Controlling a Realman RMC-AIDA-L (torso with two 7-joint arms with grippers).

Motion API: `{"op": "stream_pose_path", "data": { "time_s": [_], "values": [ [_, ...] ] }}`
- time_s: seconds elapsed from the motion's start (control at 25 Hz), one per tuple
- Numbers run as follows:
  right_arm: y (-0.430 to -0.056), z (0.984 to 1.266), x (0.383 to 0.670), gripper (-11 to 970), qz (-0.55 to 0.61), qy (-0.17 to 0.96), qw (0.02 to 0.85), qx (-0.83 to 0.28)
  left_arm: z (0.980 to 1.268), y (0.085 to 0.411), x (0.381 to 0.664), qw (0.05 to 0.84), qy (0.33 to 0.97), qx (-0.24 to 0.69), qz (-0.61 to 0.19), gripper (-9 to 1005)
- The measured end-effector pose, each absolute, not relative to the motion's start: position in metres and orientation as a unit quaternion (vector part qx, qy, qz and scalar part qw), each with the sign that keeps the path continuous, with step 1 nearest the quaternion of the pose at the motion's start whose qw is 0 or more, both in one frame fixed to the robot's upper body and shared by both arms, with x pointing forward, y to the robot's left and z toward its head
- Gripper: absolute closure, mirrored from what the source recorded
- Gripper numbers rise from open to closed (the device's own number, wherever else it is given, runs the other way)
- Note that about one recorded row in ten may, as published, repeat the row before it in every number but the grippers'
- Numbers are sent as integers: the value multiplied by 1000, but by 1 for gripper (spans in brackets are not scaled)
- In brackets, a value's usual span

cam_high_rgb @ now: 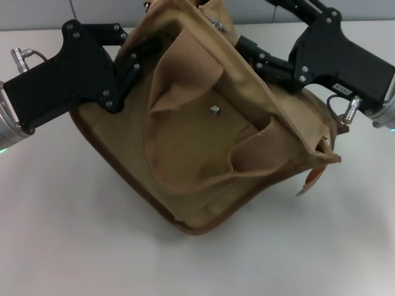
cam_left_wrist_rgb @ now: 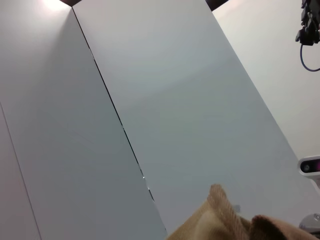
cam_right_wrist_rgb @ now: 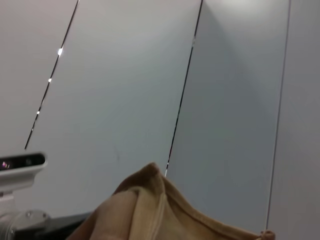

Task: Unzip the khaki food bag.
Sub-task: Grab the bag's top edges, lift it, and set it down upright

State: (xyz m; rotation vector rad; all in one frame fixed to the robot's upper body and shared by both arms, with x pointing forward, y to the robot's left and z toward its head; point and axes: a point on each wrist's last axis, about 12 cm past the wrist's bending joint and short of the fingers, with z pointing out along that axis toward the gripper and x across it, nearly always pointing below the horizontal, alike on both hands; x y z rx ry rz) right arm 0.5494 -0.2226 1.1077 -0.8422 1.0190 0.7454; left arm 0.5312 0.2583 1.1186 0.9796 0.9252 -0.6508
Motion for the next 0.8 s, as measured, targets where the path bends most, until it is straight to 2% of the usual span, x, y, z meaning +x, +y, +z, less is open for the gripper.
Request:
{"op": "stream_pose_path", "data": {
  "time_s": [0.44, 0.68, 0.8],
  "values": [
    [-212, 1103, 558, 279, 305, 470, 720, -409, 1120, 255, 533, 734, 414, 450, -297, 922],
    [-209, 1101, 548, 360, 309, 442, 699, -470, 1121, 254, 534, 734, 413, 450, -298, 922],
    [-212, 1100, 542, 359, 300, 428, 701, -485, 1122, 253, 535, 733, 411, 452, -300, 922]
  ]
}}
